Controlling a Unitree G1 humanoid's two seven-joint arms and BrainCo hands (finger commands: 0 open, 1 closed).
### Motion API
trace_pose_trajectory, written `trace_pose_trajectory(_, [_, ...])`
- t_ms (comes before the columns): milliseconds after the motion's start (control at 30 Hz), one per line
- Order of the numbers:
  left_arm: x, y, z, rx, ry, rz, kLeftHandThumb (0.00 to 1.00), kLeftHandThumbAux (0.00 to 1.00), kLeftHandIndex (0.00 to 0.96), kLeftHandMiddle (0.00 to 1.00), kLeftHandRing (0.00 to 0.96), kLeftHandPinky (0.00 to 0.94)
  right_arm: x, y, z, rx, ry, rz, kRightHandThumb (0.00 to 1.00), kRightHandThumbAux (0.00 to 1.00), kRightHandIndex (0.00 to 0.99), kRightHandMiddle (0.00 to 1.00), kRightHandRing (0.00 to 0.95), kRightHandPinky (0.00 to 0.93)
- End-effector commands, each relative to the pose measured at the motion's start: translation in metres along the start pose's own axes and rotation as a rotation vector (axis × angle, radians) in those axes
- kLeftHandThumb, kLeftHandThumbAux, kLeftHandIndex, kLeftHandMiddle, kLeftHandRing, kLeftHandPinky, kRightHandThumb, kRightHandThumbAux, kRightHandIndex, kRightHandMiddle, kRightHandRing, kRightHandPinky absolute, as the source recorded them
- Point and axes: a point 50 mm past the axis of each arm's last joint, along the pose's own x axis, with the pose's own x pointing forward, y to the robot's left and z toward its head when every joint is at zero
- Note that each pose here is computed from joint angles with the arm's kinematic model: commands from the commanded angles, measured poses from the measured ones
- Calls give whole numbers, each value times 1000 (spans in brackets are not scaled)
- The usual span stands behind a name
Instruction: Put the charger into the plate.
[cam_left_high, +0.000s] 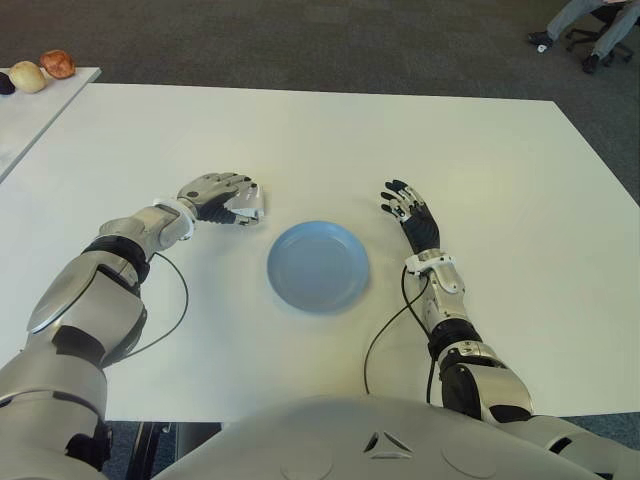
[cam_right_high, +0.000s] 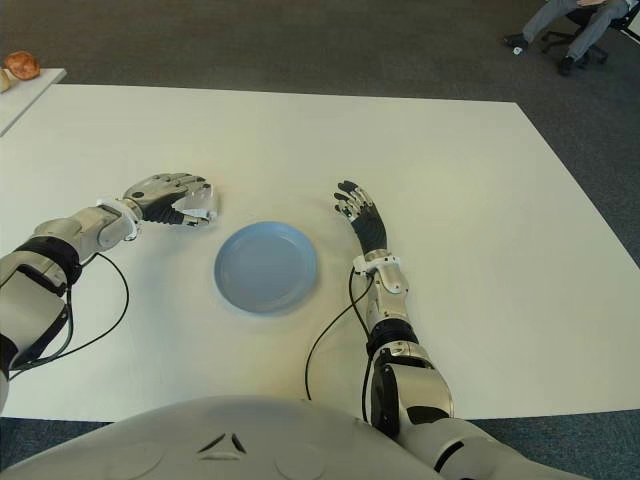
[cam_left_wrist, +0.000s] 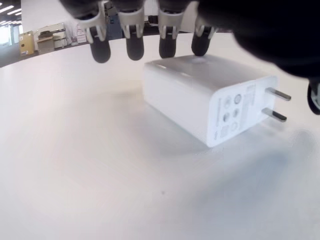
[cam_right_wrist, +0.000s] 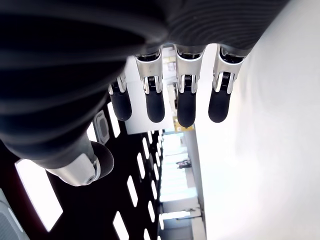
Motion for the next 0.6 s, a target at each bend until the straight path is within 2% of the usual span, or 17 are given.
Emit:
trace_pose_trajectory(33, [-7,-26,3,-28,22,-87,384,213,0,0,0,112,-26,-4,-32,49,159,-44,270,621,157,178,176,224])
trace_pose_trajectory(600, [-4,-7,-2,-33,17,16,354,201,0,0,0,143,-25,-4,-33,45,164,-49,266,629,148,178,177,215])
